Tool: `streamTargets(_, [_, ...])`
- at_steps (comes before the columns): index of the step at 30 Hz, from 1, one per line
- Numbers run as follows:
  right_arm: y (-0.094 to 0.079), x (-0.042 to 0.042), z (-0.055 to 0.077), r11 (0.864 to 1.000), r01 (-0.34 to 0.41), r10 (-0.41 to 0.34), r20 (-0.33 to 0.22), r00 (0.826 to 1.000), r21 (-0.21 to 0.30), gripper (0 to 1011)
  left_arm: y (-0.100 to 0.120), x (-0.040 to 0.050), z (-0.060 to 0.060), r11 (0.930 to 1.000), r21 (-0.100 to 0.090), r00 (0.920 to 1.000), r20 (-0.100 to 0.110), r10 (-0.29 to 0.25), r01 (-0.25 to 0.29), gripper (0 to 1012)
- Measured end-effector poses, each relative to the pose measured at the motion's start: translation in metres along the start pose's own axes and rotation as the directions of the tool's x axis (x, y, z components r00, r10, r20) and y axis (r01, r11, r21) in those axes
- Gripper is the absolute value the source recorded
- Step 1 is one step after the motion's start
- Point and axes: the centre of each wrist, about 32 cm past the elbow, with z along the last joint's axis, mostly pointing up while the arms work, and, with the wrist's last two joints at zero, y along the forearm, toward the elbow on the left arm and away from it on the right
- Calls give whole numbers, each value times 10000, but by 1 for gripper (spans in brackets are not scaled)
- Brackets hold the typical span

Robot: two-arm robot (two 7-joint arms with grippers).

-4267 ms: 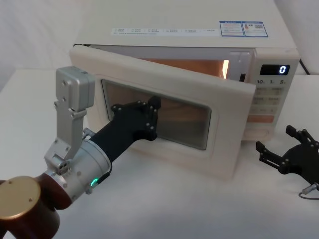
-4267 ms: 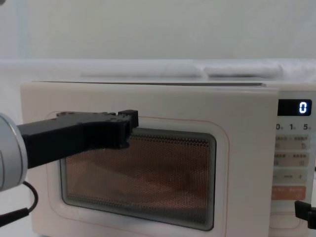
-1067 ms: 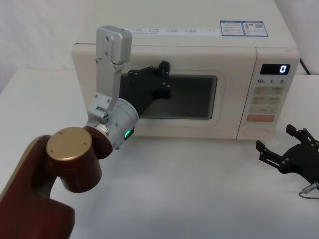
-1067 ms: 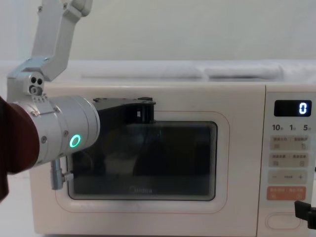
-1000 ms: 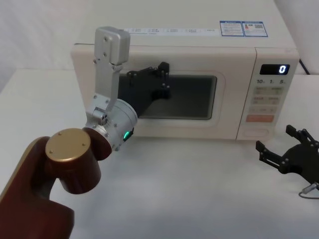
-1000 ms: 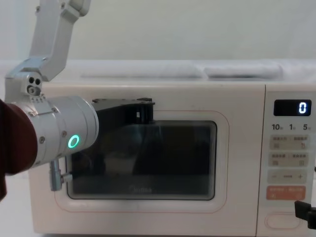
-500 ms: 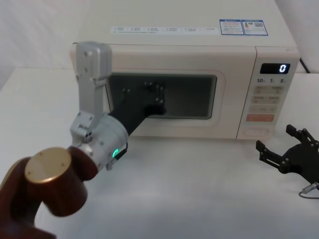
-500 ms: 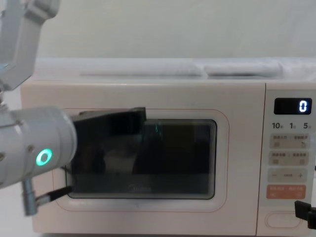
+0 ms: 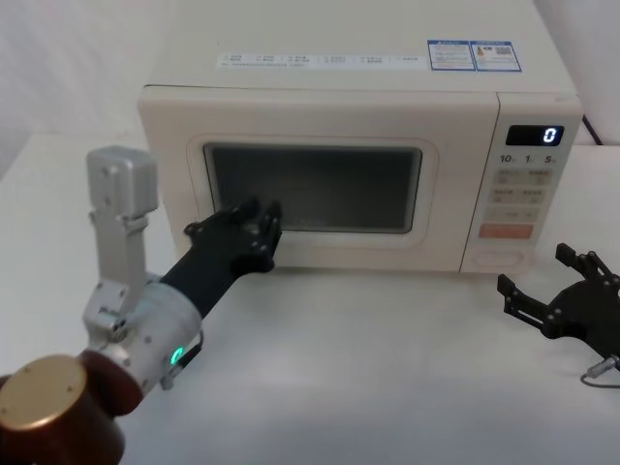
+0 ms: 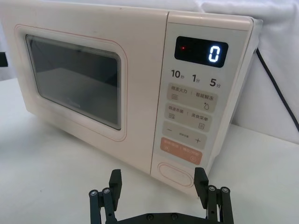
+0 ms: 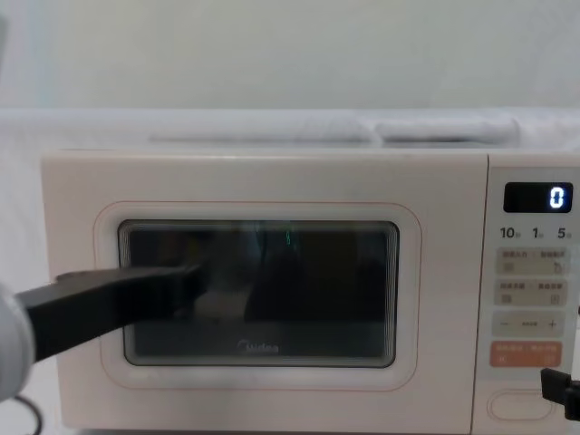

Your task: Press the button to open the microwave door with one hand; close the microwave door with the other hand.

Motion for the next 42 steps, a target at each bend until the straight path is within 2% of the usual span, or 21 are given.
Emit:
streamTargets(5, [0, 0, 0, 10000, 0, 0, 0, 10000, 0, 1000, 111, 70, -82, 9996, 30, 9996, 1, 278, -278, 441])
streamTargets(7, [0, 0, 0, 10000, 0, 0, 0, 10000, 1, 1000, 148, 97, -109, 9992, 19, 9992, 9, 398, -398, 457])
streamTargets(11, [0, 0, 0, 10000, 0, 0, 0, 10000, 1, 1000, 185, 131, -139, 9985, 29, 9985, 20, 542, -542, 645])
streamTargets(24, [0, 0, 0, 10000, 0, 0, 0, 10000, 1, 1000, 320, 229, -302, 9920, 242, 9922, 160, 1239, -1243, 1001])
streamTargets(33, [0, 0, 0, 10000, 0, 0, 0, 10000, 1, 1000, 408, 274, -412, 9842, 484, 9853, 40, 1705, -1705, 1001])
streamTargets(42, [0, 0, 0, 10000, 0, 0, 0, 10000, 1, 1000, 400, 271, -404, 9847, 459, 9858, 56, 1679, -1680, 1001])
